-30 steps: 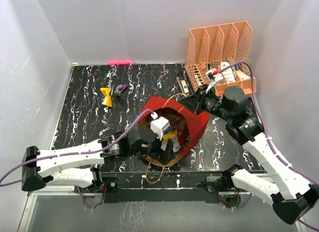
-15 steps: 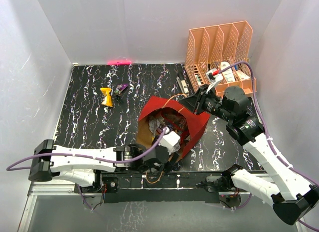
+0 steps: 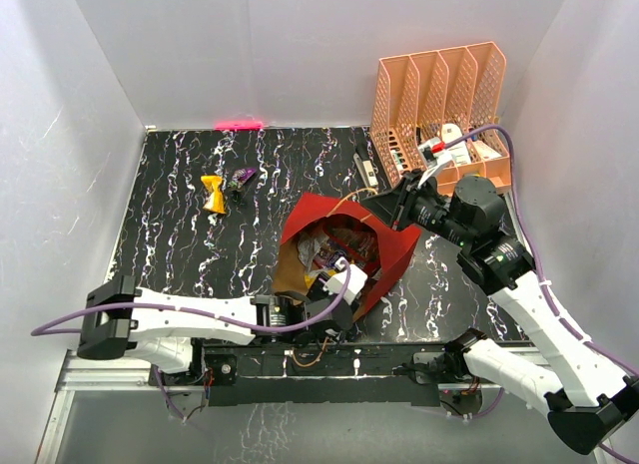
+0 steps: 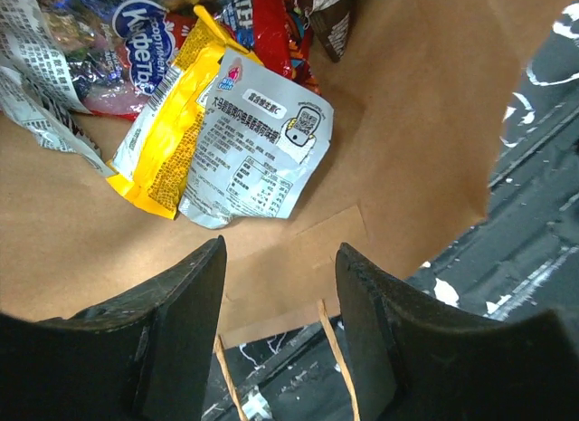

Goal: Take the snacks out of the paper bag
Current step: Take out the snack from the paper bag.

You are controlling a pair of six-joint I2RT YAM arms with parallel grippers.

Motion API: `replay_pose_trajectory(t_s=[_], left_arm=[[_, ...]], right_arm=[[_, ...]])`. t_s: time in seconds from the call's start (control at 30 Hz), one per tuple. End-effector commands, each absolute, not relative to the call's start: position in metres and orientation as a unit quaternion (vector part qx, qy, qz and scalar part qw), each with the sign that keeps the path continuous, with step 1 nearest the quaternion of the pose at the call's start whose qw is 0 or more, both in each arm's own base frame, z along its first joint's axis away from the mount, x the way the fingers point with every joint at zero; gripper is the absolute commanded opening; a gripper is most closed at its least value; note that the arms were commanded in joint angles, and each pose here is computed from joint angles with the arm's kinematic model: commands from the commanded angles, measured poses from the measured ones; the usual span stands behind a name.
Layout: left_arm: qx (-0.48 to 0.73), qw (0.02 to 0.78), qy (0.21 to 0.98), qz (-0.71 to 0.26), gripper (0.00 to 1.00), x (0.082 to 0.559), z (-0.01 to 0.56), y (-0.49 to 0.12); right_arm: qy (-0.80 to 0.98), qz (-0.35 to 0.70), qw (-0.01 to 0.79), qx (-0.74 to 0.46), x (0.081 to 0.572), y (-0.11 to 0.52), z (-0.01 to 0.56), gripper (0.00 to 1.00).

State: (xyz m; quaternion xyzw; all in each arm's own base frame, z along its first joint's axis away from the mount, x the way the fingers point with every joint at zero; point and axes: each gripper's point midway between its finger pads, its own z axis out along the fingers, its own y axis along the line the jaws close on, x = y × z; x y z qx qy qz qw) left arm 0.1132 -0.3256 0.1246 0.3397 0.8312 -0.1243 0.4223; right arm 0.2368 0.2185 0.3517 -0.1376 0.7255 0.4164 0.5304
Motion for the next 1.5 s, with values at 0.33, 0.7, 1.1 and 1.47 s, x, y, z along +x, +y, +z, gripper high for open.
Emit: replay_pose_trajectory(t_s=[0.33, 0.7, 1.1, 1.47], left_arm=[[0.315, 0.416, 0.85, -0.072, 0.63, 0.148, 0.08, -0.332], [0.321, 0.417, 0.85, -0.013, 0.58, 0.171, 0.067, -0.325], [0.309, 0.423, 0.851, -0.023, 0.06, 0.17, 0.093, -0.317], [0.29, 0.427, 0.853, -0.081, 0.0, 0.159, 0.131, -0.308]], right_arm=[[0.7, 0.422, 0.558, -0.143, 0.231, 0.215, 0.375, 0.07], [0.703, 0.422, 0.554, -0.142, 0.231, 0.215, 0.373, 0.07], [0.704, 0.42, 0.555, -0.141, 0.232, 0.215, 0.373, 0.07], [0.705, 0.417, 0.556, -0.14, 0.232, 0.213, 0.375, 0.07]])
